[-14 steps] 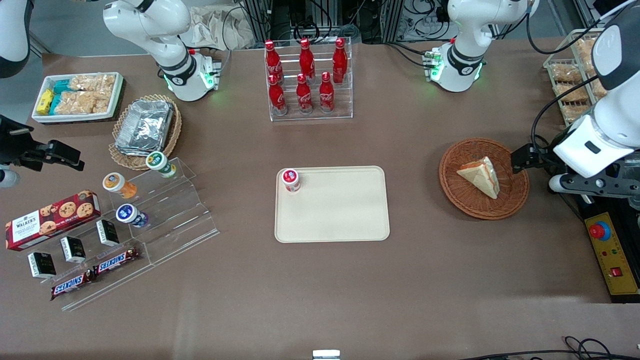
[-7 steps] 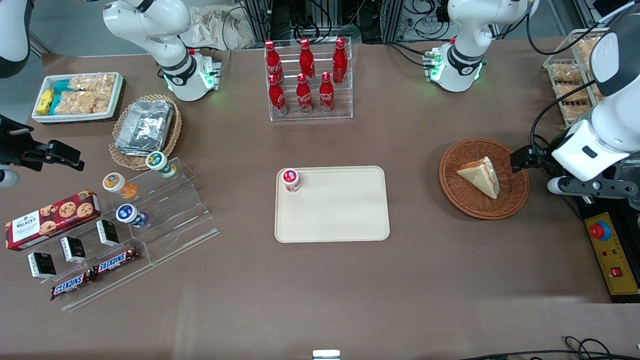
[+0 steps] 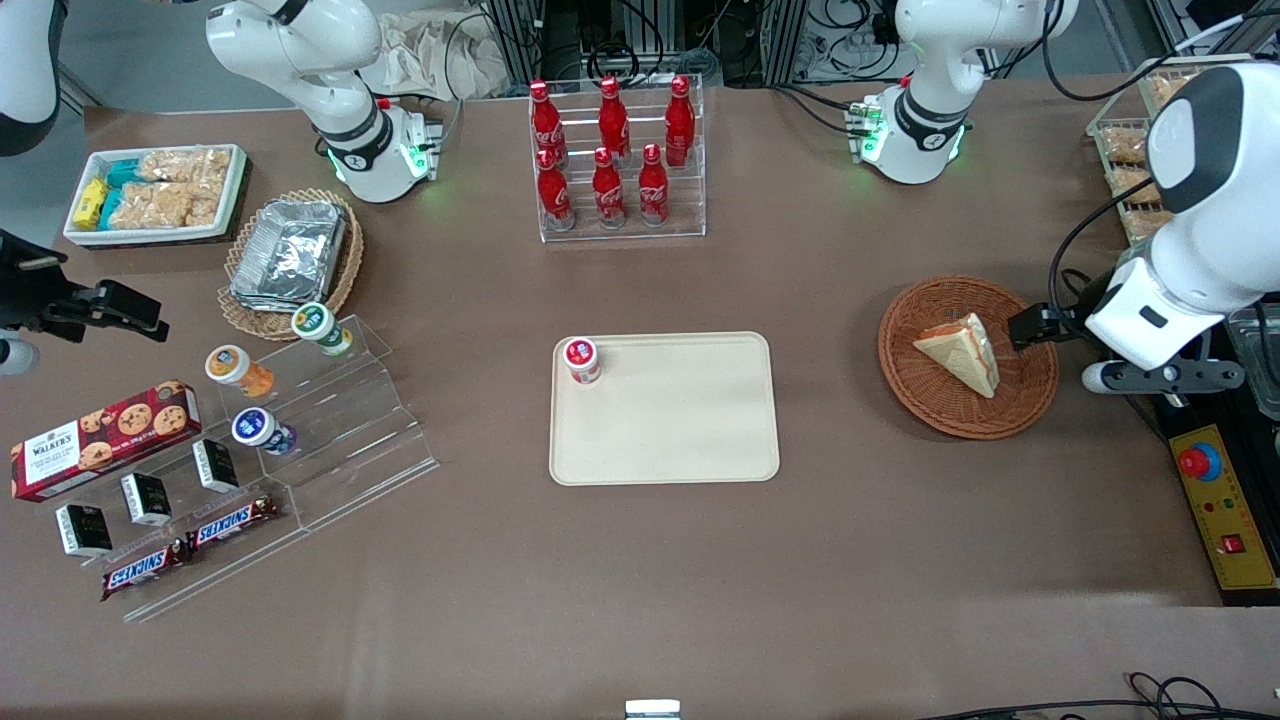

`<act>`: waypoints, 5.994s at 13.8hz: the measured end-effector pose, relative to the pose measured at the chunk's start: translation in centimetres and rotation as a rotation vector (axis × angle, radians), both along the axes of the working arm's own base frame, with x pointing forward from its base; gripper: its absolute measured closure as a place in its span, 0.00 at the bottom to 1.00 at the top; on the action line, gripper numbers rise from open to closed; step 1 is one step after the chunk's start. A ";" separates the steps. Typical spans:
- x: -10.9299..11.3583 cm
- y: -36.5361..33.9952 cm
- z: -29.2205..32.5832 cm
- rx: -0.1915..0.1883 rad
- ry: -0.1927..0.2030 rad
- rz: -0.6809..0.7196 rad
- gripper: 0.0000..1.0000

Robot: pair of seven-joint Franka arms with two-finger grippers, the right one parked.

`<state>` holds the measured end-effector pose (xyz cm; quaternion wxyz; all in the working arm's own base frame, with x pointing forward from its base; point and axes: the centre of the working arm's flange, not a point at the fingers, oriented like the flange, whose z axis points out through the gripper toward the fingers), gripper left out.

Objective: Place sandwich from basket to tray
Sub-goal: 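Move the left gripper over the wrapped sandwich in the wicker basket, then lower the left gripper onto the sandwich and close it, then lift the sandwich and carry it over the beige tray, then lower the sandwich onto the tray and open the left gripper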

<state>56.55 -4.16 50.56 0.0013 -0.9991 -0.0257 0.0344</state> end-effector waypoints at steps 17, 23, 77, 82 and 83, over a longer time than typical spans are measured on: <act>-7.1 9.9 -16.1 -0.119 0.148 0.638 0.00; -9.4 10.1 -21.7 -0.144 0.226 0.850 0.00; -1.3 -31.9 -30.3 -0.006 0.222 -0.041 0.47; 0.0 -31.6 -28.1 -0.004 0.201 -0.031 0.00; 0.4 -31.4 -26.5 0.009 0.198 -0.029 0.00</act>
